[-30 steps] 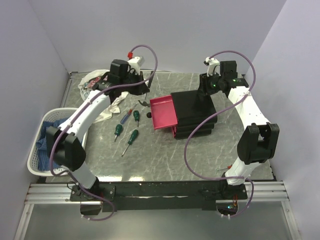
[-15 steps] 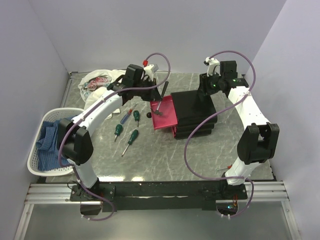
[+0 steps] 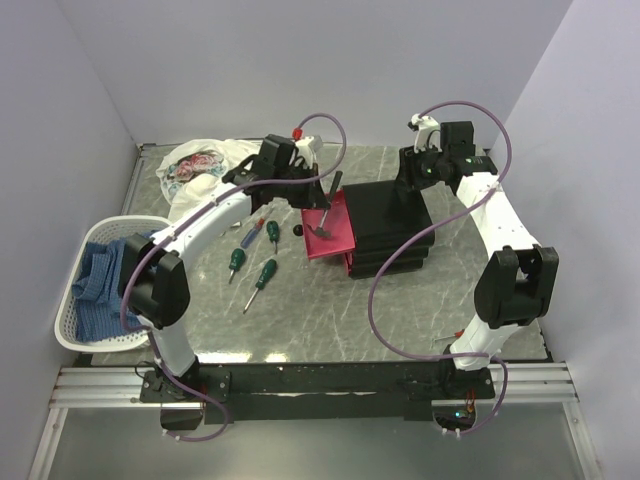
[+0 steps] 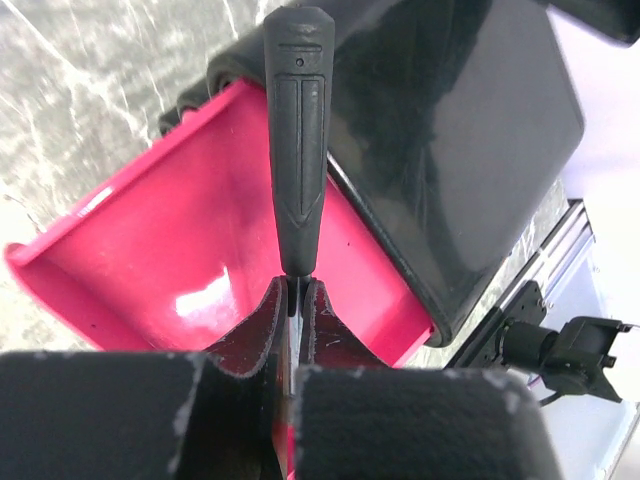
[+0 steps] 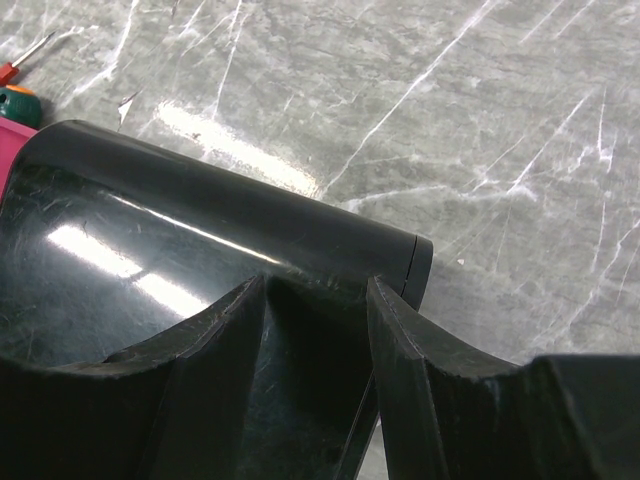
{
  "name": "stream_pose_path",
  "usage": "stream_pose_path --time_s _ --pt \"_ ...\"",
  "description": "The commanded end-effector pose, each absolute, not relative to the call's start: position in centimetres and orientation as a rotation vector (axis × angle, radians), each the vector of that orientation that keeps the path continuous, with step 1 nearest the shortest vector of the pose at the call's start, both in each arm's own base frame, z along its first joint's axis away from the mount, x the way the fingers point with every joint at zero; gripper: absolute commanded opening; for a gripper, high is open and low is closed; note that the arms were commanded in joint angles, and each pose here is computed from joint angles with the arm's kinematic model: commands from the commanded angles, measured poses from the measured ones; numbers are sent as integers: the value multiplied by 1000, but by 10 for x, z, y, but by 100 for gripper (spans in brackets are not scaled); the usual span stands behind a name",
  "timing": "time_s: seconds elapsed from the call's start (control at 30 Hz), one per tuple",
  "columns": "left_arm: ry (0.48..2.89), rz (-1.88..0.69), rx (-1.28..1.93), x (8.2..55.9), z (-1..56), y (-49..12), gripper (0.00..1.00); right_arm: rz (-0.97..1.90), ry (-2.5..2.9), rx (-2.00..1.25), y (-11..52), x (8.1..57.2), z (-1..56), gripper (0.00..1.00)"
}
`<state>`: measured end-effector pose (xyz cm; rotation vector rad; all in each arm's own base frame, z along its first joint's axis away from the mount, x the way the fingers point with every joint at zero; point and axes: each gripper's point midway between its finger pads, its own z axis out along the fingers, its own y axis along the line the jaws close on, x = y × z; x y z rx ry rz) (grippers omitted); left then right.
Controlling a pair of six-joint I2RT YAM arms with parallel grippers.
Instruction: Sort the tools into containers
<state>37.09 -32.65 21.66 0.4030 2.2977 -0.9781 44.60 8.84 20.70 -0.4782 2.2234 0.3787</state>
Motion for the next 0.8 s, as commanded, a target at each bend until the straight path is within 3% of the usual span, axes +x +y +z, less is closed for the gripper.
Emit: stream_pose_path --time_s 0.0,0.43,0.77 --pt "2298 -1000 396 366 214 -330 1 399 2338 -451 83 436 182 53" --pt "2323 -949 449 357 197 -333 1 409 2333 -435 79 437 183 53" --pt "2422 -943 383 347 174 -332 10 425 2333 -418 77 441 185 53"
